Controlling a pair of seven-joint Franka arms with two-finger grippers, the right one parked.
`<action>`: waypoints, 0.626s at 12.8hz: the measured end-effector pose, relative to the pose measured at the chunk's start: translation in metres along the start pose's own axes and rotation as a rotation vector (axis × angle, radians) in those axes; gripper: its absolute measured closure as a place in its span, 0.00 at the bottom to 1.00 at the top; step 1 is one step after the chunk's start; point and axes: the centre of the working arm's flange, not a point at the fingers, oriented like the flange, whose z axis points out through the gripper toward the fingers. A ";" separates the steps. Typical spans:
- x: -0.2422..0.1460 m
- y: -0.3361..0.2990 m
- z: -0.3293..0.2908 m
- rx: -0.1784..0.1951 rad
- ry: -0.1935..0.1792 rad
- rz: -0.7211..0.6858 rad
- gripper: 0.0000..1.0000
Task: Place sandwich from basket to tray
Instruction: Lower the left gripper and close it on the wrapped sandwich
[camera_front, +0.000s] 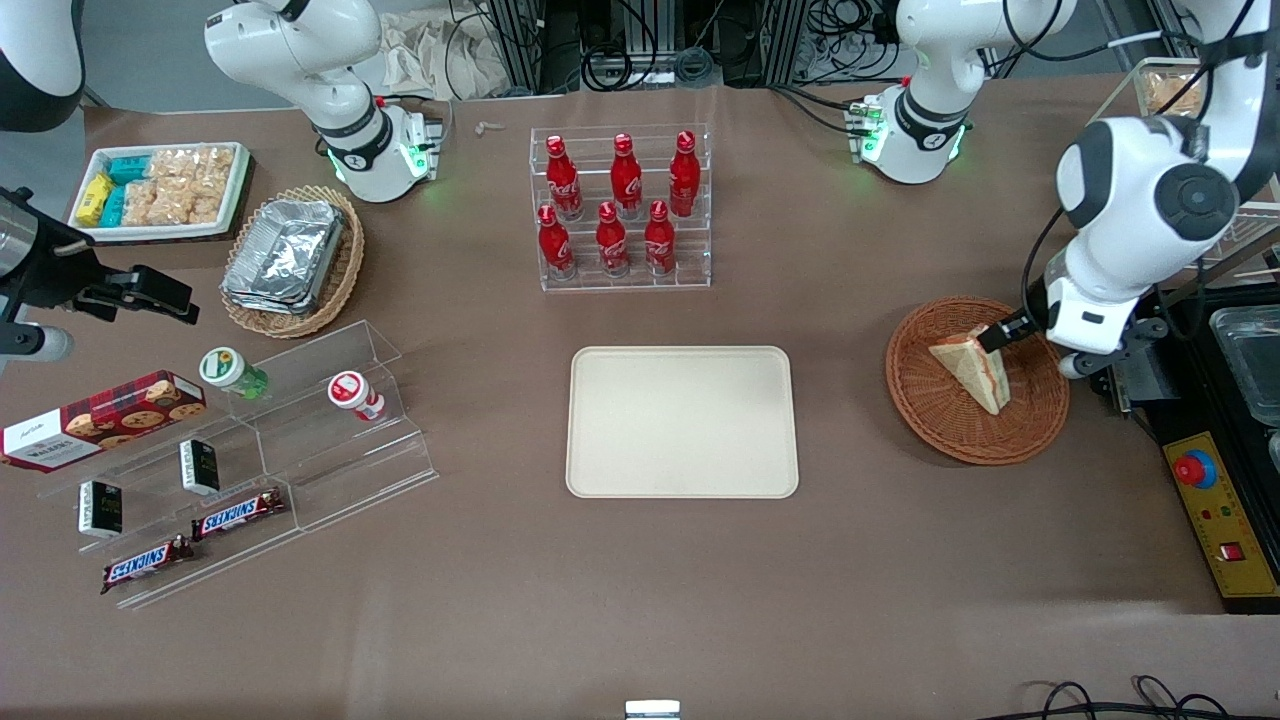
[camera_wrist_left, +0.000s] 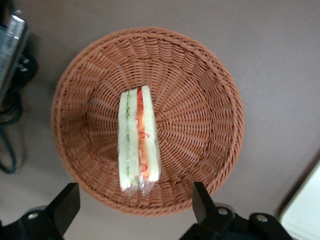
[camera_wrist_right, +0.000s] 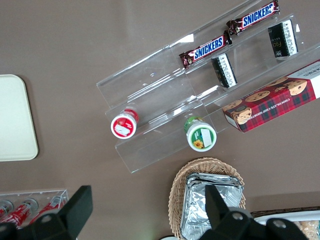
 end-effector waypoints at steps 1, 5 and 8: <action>-0.001 0.000 0.014 -0.005 0.004 -0.004 0.00; 0.002 0.002 0.044 -0.019 0.012 -0.063 0.00; 0.003 0.003 0.054 -0.018 0.003 -0.083 0.00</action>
